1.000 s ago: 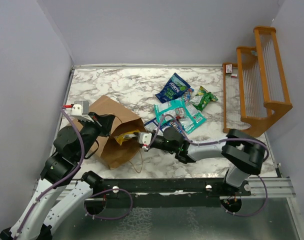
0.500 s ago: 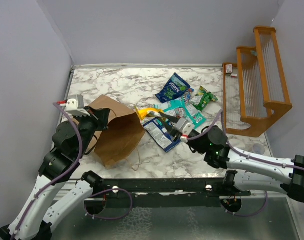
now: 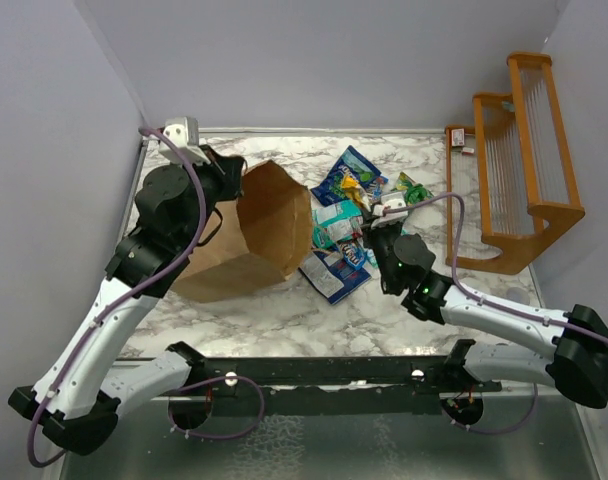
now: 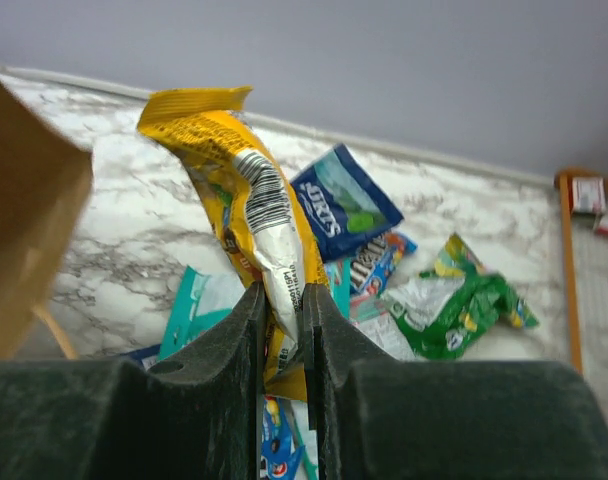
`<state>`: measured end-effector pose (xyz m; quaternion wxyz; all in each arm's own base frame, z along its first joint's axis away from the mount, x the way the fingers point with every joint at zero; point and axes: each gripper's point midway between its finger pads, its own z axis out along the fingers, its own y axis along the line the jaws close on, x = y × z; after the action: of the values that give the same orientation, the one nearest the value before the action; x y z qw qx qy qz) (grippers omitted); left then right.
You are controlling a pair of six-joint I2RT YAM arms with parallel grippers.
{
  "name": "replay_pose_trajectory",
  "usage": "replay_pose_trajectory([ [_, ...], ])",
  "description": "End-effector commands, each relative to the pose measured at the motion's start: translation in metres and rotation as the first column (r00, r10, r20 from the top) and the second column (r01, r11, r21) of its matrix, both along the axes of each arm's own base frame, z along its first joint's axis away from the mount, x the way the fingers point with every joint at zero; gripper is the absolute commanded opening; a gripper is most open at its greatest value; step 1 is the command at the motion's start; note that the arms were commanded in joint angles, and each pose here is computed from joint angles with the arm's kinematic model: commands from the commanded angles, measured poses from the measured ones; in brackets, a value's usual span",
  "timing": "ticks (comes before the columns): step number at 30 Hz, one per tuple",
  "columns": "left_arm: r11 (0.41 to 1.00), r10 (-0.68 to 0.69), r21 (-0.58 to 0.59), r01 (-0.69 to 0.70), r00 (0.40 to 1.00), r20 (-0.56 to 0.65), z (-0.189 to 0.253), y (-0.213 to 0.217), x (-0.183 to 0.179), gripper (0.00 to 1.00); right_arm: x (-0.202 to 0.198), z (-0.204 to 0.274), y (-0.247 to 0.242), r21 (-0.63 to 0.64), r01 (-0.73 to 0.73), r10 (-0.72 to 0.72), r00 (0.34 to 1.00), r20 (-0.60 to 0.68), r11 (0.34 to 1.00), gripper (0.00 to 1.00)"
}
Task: Take the snacks out of the paper bag
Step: Adjust the paper bag at the center of the board.
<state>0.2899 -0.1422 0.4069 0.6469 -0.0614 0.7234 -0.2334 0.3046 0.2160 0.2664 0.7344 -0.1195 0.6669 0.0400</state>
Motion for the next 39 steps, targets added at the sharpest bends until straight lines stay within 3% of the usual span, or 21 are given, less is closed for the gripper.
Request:
replay_pose_trajectory([
  [1,0.996,-0.024,-0.085,0.041,0.981,0.19,0.081,-0.01,0.006,0.0,0.013,-0.043,-0.014,0.167,0.045,-0.015,0.985,-0.172,0.985,0.03],
  [5,0.998,-0.01,-0.062,0.025,0.97,0.242,0.101,-0.013,0.018,0.0,0.017,-0.049,-0.015,0.171,0.047,-0.014,0.981,-0.191,0.984,0.03],
  [9,0.999,0.026,-0.035,-0.018,0.973,0.228,0.091,-0.007,0.025,0.0,0.018,-0.053,-0.018,0.164,0.058,-0.024,0.979,-0.205,0.985,0.03],
  [16,0.989,0.139,0.035,-0.141,0.988,0.074,-0.006,0.025,0.017,0.0,0.019,-0.053,-0.026,0.163,0.07,-0.036,0.979,-0.2,0.984,0.03],
  [19,0.982,0.181,0.04,-0.183,0.982,0.049,-0.027,0.043,0.002,0.0,0.021,-0.057,-0.023,0.162,0.061,-0.027,0.978,-0.206,0.985,0.03],
  [30,0.949,0.288,0.114,-0.295,0.955,0.067,-0.028,0.088,-0.032,0.0,0.023,-0.062,-0.007,0.194,0.014,0.034,0.97,-0.241,0.981,0.03],
  [39,0.934,0.34,0.101,-0.343,0.939,0.042,-0.046,0.106,-0.049,0.0,0.021,-0.071,-0.005,0.186,0.012,0.04,0.96,-0.275,0.983,0.03],
])
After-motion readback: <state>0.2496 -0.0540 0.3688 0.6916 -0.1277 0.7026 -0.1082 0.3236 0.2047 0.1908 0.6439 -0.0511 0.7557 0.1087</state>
